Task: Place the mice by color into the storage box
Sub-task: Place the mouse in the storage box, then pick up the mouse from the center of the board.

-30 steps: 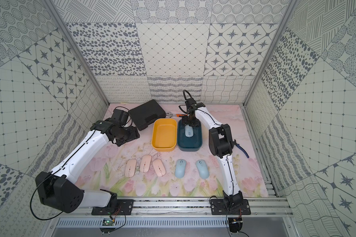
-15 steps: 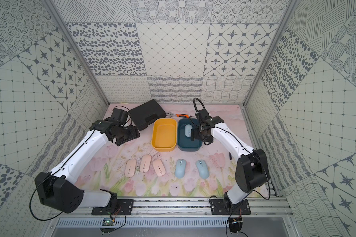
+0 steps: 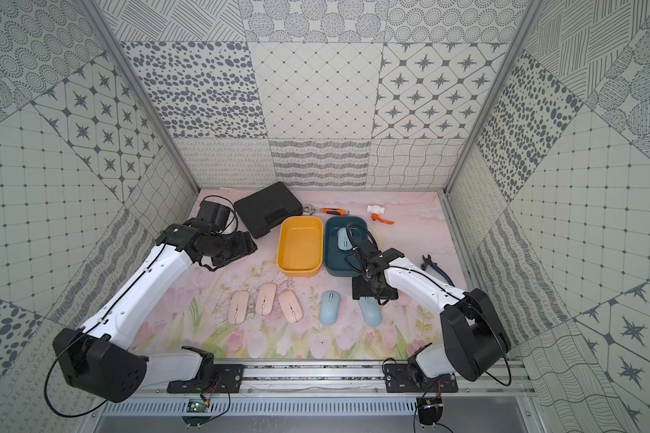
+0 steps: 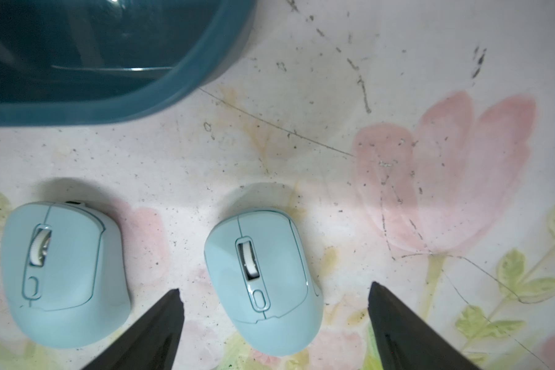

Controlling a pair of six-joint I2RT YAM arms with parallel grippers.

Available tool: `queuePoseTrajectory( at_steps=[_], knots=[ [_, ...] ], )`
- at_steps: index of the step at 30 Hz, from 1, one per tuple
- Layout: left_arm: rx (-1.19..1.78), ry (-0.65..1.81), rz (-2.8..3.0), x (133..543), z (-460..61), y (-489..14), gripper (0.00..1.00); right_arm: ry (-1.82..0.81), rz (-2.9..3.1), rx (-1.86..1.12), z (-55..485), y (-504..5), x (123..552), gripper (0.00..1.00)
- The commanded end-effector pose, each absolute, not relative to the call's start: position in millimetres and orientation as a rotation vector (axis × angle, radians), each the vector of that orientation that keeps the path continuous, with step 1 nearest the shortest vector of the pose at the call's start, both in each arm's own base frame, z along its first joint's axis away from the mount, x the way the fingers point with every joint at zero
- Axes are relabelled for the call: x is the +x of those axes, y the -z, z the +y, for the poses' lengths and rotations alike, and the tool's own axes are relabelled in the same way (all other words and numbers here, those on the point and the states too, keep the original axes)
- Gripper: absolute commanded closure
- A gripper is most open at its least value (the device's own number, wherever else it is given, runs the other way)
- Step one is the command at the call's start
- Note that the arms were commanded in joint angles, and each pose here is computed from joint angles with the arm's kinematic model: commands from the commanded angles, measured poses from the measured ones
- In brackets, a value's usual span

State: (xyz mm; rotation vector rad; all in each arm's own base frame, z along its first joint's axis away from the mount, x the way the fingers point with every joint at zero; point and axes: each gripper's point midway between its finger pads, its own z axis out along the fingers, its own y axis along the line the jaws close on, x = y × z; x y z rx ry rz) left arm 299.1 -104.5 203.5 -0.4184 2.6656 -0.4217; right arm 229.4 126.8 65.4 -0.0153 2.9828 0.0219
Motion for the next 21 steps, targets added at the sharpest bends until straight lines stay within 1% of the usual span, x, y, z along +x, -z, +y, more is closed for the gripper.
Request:
queuePoseTrajectory(
  at_steps=[1,3,9,14,21],
  knots=[
    [-0.442,0.461,2.688,291.4,-108.2,-201.9,0.24,-0.091,2.958,0.0,136.8,-60.5,233.4,0.05],
    [-0.439,0.463,2.687,290.8,-109.0,-202.9,0.24,-0.115,2.969,0.005,140.4,-54.1,229.6,0.05],
    [-0.428,0.45,2.694,288.0,-108.1,-202.8,0.24,-0.055,2.989,0.028,132.9,-38.1,222.4,0.05],
    [-0.426,0.459,2.698,289.8,-110.7,-201.6,0.23,-0.054,2.993,0.042,135.9,-29.5,226.7,0.05],
    [-0.418,0.449,2.701,290.0,-110.5,-203.0,0.23,0.022,3.019,0.015,131.0,-13.4,228.1,0.05]
  ],
)
